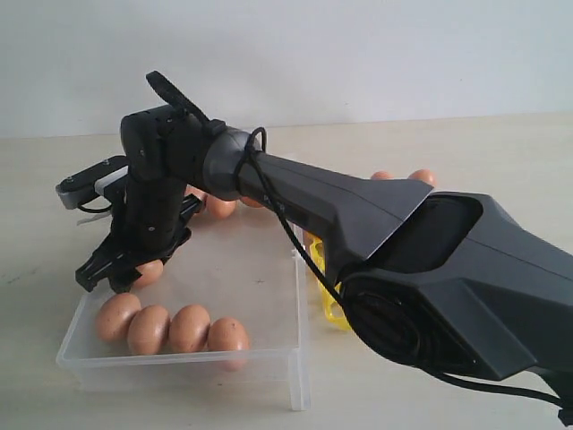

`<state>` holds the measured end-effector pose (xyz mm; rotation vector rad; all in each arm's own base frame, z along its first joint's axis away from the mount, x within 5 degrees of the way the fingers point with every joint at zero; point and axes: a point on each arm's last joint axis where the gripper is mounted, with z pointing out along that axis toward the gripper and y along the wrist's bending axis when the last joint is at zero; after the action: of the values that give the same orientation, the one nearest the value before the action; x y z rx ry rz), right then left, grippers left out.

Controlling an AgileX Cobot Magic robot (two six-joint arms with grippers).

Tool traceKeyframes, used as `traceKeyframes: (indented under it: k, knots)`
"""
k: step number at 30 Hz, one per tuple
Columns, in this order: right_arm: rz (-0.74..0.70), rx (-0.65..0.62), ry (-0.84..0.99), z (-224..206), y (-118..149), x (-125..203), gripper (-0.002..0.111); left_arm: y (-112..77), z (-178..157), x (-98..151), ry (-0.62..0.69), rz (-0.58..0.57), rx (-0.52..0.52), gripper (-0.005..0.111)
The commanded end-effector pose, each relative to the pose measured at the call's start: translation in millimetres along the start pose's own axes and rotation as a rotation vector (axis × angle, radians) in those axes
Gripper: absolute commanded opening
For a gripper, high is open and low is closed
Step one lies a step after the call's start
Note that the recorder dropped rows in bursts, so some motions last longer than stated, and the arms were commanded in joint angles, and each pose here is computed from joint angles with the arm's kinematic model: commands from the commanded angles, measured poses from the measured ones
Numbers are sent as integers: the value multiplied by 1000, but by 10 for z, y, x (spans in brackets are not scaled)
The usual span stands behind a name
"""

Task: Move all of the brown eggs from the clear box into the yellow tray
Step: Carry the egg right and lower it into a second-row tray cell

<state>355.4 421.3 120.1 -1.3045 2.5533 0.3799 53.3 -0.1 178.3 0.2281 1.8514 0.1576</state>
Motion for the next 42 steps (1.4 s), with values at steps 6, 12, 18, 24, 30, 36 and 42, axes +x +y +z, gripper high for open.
traceKeyframes:
  k: [6,12,18,24,30,36,42]
  knots:
    - [-20,56,-99,-573,-12,-160,0,4,-9,-22,-18,-5,-2,0]
    - [58,97,-118,-951,-233,-50,0,4,-9,-22,-18,-5,-2,0]
    - [145,170,-358,-1431,-503,296,0,4,-9,-22,-18,-5,-2,0]
    - [295,297,-647,-1699,-853,1143,0,4,-9,-22,-18,-5,-2,0]
    - [482,403,-776,-1743,-1188,1912,0,4,-9,-22,-18,-5,-2,0]
    - [661,389,-817,-1639,-1388,2402,0,4,-9,-22,-18,-5,-2,0]
    - [767,200,-976,-1634,-1504,2533,0,4,-9,-22,-18,-5,-2,0]
